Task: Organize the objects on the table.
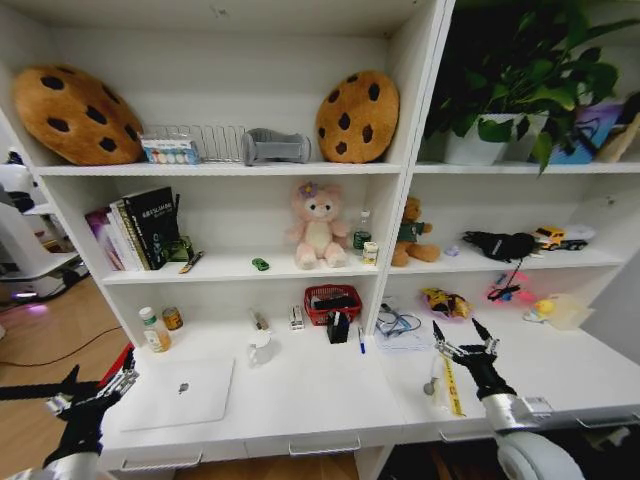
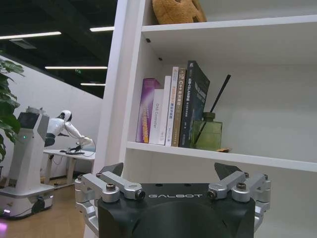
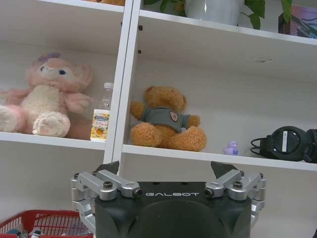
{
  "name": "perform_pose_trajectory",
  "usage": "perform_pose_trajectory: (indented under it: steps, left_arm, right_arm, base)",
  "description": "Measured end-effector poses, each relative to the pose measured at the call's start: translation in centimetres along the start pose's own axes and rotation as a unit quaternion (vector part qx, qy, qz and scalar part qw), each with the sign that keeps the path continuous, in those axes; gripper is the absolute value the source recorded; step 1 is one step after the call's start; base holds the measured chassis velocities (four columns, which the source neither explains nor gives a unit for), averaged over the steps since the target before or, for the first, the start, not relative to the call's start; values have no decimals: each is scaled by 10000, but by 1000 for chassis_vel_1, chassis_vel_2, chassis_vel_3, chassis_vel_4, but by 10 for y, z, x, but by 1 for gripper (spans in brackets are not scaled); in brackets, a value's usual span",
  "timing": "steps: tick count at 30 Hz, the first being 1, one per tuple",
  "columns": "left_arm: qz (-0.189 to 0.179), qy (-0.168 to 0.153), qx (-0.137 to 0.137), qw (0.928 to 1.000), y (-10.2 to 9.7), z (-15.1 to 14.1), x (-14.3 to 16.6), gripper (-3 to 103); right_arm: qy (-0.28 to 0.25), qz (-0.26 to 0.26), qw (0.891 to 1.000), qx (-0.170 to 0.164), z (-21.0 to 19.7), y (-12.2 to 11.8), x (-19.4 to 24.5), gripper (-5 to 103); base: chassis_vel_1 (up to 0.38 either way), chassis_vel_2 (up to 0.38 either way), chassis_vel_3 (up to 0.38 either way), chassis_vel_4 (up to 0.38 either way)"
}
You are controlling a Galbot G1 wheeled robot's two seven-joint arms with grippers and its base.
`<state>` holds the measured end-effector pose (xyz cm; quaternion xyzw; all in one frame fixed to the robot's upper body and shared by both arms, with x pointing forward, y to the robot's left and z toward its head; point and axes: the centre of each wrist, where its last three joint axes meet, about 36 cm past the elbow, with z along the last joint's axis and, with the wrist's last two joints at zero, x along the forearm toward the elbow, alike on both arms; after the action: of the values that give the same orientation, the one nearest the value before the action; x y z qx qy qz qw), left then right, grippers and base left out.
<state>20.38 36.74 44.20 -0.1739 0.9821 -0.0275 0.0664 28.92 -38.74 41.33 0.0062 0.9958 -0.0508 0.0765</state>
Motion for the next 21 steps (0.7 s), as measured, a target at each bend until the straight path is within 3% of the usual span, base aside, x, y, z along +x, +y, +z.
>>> perform_pose_trajectory:
  steps: [21]
  left_arm:
    - [0, 0, 0, 10000, 0, 0, 0, 100]
  right_arm:
    - [0, 1, 10000, 0, 0, 0, 0, 100]
  base:
    - [88, 94, -93, -93]
